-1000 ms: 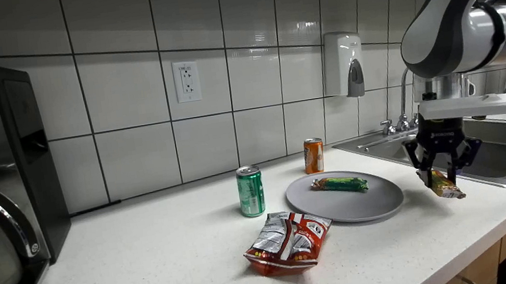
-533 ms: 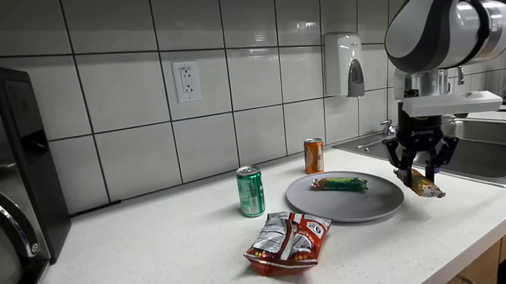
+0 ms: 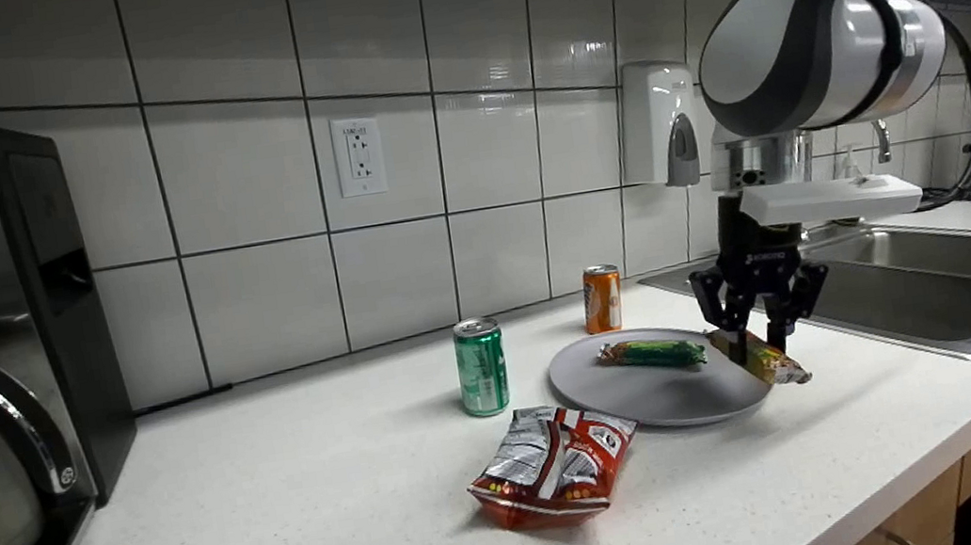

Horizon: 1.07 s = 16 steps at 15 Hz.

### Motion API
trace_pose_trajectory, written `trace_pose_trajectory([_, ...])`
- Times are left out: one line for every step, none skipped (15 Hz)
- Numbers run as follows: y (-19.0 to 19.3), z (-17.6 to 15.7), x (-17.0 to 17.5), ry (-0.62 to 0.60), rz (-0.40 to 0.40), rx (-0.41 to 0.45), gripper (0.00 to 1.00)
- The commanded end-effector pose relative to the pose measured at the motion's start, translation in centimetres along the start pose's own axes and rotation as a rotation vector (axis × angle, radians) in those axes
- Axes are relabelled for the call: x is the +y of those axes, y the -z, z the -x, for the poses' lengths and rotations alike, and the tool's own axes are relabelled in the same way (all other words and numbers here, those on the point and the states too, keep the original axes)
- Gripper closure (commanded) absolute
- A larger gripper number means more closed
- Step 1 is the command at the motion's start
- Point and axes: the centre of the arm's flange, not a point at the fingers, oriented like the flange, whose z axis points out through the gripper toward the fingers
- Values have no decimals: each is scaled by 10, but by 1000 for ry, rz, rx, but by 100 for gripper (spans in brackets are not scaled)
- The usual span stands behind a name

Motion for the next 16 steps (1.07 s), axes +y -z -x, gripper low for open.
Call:
trace_pose_trajectory([14, 3, -19, 146, -6, -11, 83])
trace_pose_trajectory([14, 2, -23, 182, -6, -13, 83])
trace_pose_trajectory([15, 2, -25, 217, -9, -14, 83])
trace_pose_trajectory([15, 1, -28, 258, -14, -19, 83])
trace_pose_trajectory([15, 1, -30, 297, -15, -23, 83])
trace_pose_trajectory([15, -1, -31, 342, -15, -31, 83])
trace_pose_trajectory([15, -2, -32, 380, -14, -36, 83])
trace_pose_trajectory([16, -4, -32, 420, -15, -44, 83])
trace_pose_trajectory([15, -6, -32, 455, -17, -52, 83])
trace_pose_trajectory([15, -8, -31, 489, -14, -61, 83])
trace_pose_trajectory([15, -10, -31, 522, -16, -71, 83])
trace_pose_trajectory([14, -12, -31, 558, -20, -85, 83])
trace_pose_trajectory([14, -15, -31, 591, -16, -97, 83])
trace_pose_trajectory([13, -17, -30, 623, -16, -109, 83])
trace_pose_trajectory([12, -19, -30, 653, -15, -120, 83])
trace_pose_trajectory([11, -22, -31, 681, -10, -130, 83])
